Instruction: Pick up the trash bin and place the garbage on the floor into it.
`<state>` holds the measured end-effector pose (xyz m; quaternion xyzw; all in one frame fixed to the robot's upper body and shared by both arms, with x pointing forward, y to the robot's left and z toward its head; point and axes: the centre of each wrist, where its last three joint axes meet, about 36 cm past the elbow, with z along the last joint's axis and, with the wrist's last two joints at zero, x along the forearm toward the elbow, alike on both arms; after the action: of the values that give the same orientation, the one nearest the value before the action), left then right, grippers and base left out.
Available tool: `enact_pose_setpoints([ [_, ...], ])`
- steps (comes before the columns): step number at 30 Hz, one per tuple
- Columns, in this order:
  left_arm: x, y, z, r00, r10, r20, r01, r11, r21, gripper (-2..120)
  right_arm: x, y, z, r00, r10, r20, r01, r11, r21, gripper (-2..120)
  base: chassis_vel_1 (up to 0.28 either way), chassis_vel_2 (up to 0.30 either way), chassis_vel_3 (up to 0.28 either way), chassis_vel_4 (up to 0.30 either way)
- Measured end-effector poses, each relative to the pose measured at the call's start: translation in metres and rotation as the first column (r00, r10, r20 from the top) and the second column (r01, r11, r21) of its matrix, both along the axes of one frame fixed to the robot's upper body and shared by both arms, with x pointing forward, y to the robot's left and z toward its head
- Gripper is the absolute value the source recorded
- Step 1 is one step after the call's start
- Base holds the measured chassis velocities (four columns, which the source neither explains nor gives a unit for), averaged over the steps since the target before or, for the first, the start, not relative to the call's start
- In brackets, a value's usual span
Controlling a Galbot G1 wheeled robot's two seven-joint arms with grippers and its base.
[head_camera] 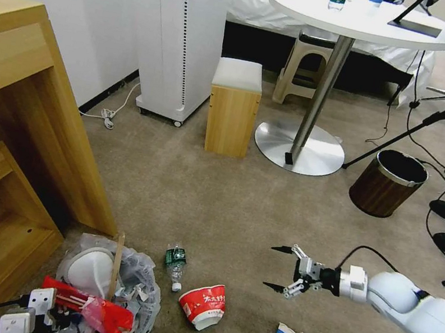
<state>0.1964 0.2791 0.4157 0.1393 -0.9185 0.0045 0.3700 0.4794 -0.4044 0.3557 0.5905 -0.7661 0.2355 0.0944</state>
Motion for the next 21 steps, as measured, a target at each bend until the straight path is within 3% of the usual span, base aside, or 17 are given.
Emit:
enact_pose_setpoints([
  [9, -0.001, 0.000, 0.000, 1.000, 0.013, 0.004, -0.013, 1.000, 0.001, 0, 0.017, 0.016, -0.033, 0.998, 0.063, 0.024, -0.062, 0.997, -0.042, 100, 0.000, 0.000, 0.000, 0.000],
  [12, -0.006, -0.001, -0.003, 1.000, 0.022, 0.003, -0.022, 1.000, 0.013, 0, 0.022, 0.032, -0.061, 0.995, 0.098, 0.006, -0.097, 0.994, -0.041, 100, 0.000, 0.000, 0.000, 0.000],
  [21, -0.009, -0.001, -0.008, 0.999, 0.039, 0.004, -0.039, 0.999, 0.022, 0, 0.009, 0.050, -0.100, 0.994, 0.094, -0.054, -0.095, 0.995, -0.006, 100, 0.000, 0.000, 0.000, 0.000],
])
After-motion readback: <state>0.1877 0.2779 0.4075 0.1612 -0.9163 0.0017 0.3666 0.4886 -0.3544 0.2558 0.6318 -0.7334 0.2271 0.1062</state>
